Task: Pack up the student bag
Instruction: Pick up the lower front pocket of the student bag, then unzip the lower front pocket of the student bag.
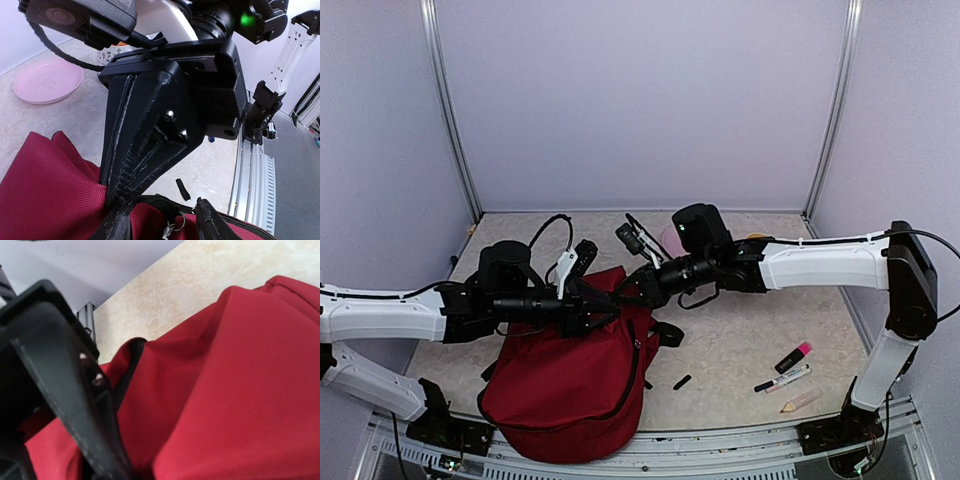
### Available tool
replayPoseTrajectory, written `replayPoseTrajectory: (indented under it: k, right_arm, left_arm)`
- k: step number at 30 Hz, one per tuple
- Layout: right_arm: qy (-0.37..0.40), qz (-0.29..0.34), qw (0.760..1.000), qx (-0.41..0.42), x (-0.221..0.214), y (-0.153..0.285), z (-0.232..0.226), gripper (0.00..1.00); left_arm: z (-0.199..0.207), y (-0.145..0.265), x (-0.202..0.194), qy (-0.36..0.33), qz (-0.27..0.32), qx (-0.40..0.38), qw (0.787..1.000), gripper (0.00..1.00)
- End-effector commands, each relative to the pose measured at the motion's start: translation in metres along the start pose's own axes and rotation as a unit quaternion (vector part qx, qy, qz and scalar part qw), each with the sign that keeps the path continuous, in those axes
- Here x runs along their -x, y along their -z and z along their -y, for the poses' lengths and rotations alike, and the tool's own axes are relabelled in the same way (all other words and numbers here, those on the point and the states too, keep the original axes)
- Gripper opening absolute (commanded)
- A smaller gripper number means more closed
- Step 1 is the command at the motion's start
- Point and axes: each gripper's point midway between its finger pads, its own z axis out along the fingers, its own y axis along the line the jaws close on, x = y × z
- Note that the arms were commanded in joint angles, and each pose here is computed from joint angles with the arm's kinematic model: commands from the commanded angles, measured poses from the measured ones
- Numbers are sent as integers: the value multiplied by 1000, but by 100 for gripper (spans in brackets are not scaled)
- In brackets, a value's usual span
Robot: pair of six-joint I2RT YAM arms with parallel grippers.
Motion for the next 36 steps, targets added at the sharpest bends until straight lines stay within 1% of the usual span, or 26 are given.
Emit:
replayPoseTrajectory:
  k: [1,5,6,10,11,19,21,27,32,36]
  right_arm:
    - [21,31,999,7,18,7,-5,0]
    - [22,31,999,8,18,7,-6,0]
    - [21,30,999,8,17,7,-6,0]
    - [20,29,999,6,16,7,-4,0]
    - [21,29,999,5,16,8,-4,0]
    - [28,30,999,-1,19,11,-6,0]
    - [29,30,999,-6,19,12,-5,0]
    - [32,29,999,-23,18,17,-2,0]
    - [19,40,998,-53,19,30,13,0]
    - [14,46,996,-68,20,41,20,0]
  left_arm:
    - [-7,-4,20,-2,28,11,1000,41]
    - [-9,-5,24,-1,38,15,999,30]
    - [-10,-5,27,0,42,20,999,25]
    - [-20,0,33,6,57,48,997,2]
    - [-20,1,32,7,59,49,997,0]
    - [-17,8,23,19,57,43,997,0]
    - [-19,13,21,22,59,51,997,0]
    - [-37,36,13,40,67,118,990,0]
    - [-55,63,3,73,72,179,978,0]
    - [-66,83,-9,97,75,213,969,0]
